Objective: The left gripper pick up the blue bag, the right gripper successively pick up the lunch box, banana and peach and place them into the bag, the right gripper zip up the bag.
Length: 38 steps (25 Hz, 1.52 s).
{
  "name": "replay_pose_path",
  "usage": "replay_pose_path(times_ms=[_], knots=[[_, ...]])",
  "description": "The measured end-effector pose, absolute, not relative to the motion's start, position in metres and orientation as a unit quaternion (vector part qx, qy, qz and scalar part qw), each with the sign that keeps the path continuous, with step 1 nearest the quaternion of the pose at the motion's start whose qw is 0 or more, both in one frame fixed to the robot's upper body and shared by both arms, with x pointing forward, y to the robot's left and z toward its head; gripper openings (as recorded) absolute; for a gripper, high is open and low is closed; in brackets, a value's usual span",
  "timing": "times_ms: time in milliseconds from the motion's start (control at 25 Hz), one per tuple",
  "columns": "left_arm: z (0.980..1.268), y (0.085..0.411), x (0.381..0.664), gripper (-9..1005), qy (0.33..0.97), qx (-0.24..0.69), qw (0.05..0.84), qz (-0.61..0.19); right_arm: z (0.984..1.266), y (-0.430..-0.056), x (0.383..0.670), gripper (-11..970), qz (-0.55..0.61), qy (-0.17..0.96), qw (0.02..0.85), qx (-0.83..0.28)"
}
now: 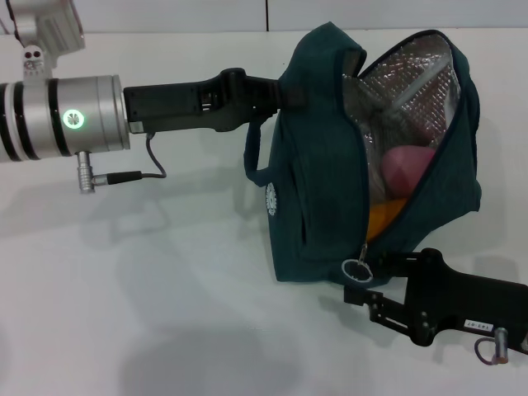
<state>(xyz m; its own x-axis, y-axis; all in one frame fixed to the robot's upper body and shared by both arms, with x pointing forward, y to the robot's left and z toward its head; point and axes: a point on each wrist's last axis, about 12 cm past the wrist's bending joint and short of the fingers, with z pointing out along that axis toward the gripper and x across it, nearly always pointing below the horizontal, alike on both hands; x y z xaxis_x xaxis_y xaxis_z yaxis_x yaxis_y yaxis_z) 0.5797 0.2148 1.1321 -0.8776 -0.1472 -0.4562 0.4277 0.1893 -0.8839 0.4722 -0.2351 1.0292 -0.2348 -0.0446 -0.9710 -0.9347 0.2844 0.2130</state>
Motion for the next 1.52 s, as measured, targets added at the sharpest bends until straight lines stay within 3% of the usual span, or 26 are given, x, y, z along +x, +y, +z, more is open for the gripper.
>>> replay_pose_path(times_ms=[600, 1520], knots=[[1.133, 0.215, 0.58, 42, 0.736, 0.097, 0.23, -0.63, 1.026, -0.238, 0.47, 8, 0.452, 0.648, 0.486, -0.374], [1.132, 0.217, 0.58, 42, 0.734, 0.094, 0.236, -0.629, 1.035, -0.267, 0.451, 11, 0.465, 0.628, 0.546, -0.303]])
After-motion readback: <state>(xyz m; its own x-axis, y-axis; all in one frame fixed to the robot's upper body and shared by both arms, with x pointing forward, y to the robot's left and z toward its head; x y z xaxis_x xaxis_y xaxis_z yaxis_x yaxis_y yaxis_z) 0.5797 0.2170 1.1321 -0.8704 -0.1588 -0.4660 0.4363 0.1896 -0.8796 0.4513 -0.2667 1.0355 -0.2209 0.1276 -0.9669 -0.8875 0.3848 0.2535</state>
